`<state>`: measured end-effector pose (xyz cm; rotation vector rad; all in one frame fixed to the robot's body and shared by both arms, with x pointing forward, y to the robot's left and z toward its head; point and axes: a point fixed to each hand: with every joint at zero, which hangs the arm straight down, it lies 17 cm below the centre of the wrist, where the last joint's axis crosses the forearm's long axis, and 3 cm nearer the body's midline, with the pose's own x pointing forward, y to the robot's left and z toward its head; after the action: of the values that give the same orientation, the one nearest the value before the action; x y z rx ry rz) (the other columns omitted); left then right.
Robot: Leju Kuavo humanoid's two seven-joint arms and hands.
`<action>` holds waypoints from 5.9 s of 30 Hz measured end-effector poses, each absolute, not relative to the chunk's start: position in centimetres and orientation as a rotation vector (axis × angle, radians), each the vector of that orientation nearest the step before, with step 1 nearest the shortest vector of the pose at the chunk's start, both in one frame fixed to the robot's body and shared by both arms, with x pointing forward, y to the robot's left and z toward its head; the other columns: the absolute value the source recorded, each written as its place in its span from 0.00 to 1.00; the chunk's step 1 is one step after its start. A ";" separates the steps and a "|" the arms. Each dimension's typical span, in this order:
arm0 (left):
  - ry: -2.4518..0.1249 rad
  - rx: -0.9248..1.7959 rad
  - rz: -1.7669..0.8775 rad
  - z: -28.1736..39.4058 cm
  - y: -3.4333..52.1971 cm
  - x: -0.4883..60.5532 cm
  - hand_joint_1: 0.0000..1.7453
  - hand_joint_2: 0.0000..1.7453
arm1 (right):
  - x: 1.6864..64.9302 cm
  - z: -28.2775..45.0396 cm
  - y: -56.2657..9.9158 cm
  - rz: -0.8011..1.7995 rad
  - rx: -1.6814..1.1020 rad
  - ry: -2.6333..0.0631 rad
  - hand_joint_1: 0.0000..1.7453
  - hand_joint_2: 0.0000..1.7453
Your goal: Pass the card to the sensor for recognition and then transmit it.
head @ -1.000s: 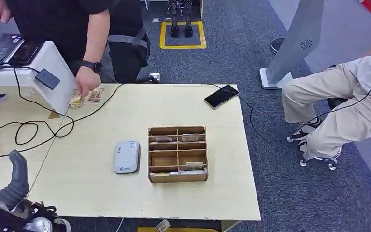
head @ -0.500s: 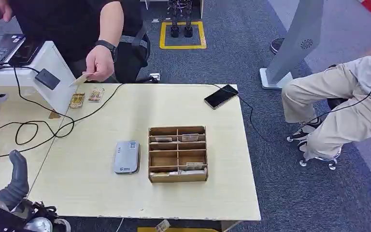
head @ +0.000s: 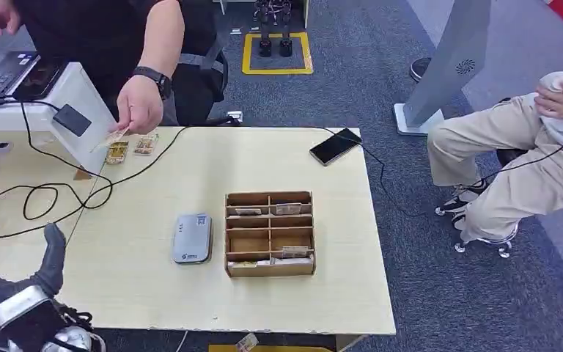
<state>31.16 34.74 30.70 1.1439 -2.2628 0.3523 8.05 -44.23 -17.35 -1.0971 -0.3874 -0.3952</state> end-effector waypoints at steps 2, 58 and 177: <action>-2.282 1.201 0.298 31.7 34.5 31.8 0.00 1.00 | 8.5 -17.3 -44.1 -0.378 -1.093 -0.398 0.00 1.00; -2.178 1.620 -0.448 32.2 28.3 40.0 0.00 1.00 | 10.4 -17.9 -43.1 -0.285 -1.057 -0.449 0.00 1.00; -2.155 1.486 -0.380 29.1 28.7 40.9 0.00 1.00 | 9.9 -18.3 -42.9 -0.342 -1.043 -0.425 0.00 1.00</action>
<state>40.87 28.69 29.15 1.4858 -2.1553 -0.3798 9.86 -42.90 -18.33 -1.0432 -0.4246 -0.3417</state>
